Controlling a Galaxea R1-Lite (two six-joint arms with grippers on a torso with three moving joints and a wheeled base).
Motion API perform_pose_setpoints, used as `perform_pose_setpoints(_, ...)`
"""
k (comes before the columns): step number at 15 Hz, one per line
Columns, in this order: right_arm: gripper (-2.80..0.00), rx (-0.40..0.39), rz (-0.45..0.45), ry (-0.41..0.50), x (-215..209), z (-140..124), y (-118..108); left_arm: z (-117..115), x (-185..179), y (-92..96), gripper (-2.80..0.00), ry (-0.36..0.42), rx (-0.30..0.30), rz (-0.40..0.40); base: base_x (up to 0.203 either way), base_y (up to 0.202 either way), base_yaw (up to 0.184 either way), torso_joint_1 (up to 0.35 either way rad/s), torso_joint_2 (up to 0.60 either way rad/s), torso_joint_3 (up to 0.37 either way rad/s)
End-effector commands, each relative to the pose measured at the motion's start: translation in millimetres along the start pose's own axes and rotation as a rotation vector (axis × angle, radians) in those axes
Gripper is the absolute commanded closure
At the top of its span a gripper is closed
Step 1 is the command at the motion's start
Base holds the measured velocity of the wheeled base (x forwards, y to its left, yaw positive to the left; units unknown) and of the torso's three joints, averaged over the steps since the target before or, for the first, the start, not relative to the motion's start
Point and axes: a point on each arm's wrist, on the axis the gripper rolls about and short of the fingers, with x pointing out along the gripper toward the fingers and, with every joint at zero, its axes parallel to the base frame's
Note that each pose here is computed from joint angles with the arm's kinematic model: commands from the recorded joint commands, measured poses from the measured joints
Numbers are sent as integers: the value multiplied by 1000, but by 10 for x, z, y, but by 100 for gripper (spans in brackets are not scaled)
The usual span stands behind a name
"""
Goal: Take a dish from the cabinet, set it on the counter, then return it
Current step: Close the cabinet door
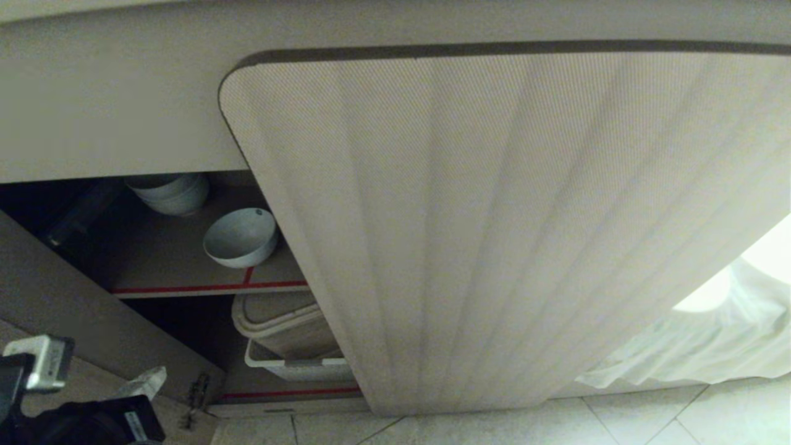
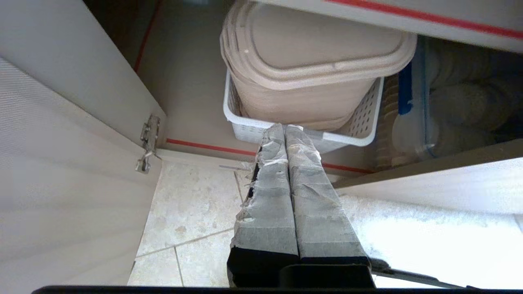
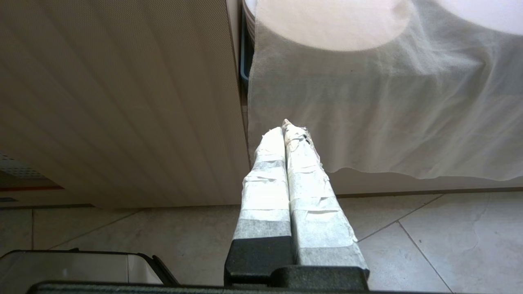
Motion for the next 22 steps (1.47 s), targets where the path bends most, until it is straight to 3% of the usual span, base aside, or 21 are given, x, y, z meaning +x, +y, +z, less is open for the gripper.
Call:
perform_pose_setpoints(1,0,0,0,0,0,0,0,49,-116,47,0,-67,-15,-10,0,0,0,0,0,0)
perform_pose_setpoints(5,0,0,2,0,0,0,0,58,-236,112,0,-110,58,-11,0,0,0,0,0,0)
perform_pose_setpoints(8,0,0,0,0,0,0,0,49,-298,148,0,-128,64,1,0,0,0,0,0,0)
perform_pose_setpoints(12,0,0,0,0,0,0,0,34,-394,247,0,-165,72,75,0,0,0,0,0,0)
perform_pose_setpoints(18,0,0,2,0,0,0,0,-122,-695,415,0,-237,79,56,0,0,0,0,0,0)
perform_pose_setpoints(22,0,0,0,0,0,0,0,-286,-879,463,0,-299,111,-16,0,0,0,0,0,0)
